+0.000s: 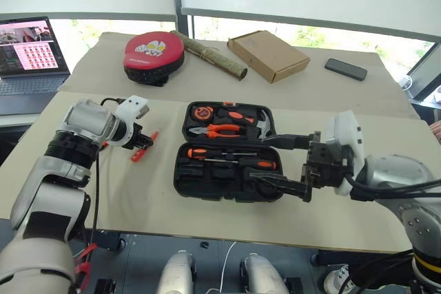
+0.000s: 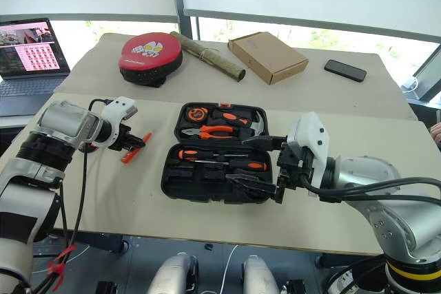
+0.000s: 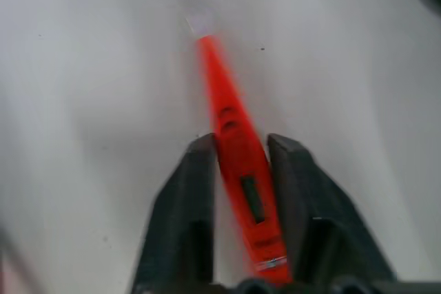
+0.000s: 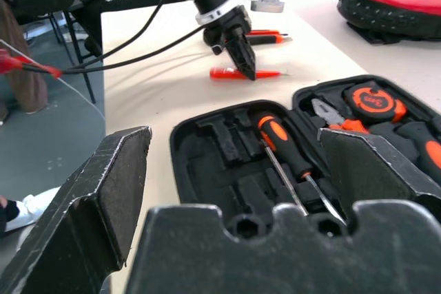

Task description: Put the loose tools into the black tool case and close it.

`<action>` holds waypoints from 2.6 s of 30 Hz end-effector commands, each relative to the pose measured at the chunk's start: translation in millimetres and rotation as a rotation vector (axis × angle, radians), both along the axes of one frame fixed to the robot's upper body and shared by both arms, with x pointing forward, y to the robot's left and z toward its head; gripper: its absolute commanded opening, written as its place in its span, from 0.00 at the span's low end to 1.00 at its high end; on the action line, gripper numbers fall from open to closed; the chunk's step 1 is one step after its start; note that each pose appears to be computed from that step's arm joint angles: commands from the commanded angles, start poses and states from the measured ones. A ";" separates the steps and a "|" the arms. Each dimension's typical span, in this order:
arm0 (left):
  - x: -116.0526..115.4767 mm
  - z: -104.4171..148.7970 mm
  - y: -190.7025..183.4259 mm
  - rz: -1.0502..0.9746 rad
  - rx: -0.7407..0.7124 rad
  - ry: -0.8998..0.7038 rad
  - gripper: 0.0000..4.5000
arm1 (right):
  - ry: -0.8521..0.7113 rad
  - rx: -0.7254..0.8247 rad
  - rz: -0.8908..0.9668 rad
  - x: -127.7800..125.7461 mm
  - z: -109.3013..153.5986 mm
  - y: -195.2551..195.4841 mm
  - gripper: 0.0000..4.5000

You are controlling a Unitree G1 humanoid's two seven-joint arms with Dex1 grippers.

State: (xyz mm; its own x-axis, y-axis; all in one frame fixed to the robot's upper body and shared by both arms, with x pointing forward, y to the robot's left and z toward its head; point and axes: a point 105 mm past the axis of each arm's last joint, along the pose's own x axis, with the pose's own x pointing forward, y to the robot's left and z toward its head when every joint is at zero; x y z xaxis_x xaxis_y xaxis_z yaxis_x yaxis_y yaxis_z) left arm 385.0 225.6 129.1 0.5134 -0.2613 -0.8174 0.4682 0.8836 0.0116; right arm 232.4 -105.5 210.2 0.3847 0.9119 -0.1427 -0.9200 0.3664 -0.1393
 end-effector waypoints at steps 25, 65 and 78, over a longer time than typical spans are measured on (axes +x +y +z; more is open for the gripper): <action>-57.2 41.9 -123.7 -1.231 0.036 -0.102 0.08 | 0.062 -0.117 -0.106 -24.0 -30.2 -28.2 1.00; -42.7 -2.3 -142.6 -1.072 0.093 0.031 0.19 | 0.042 -0.059 -0.158 -18.5 -24.4 -26.1 1.00; -40.3 55.8 -121.8 -0.995 -0.070 -0.132 0.73 | 0.057 -0.064 -0.157 -17.3 -26.6 -27.9 1.00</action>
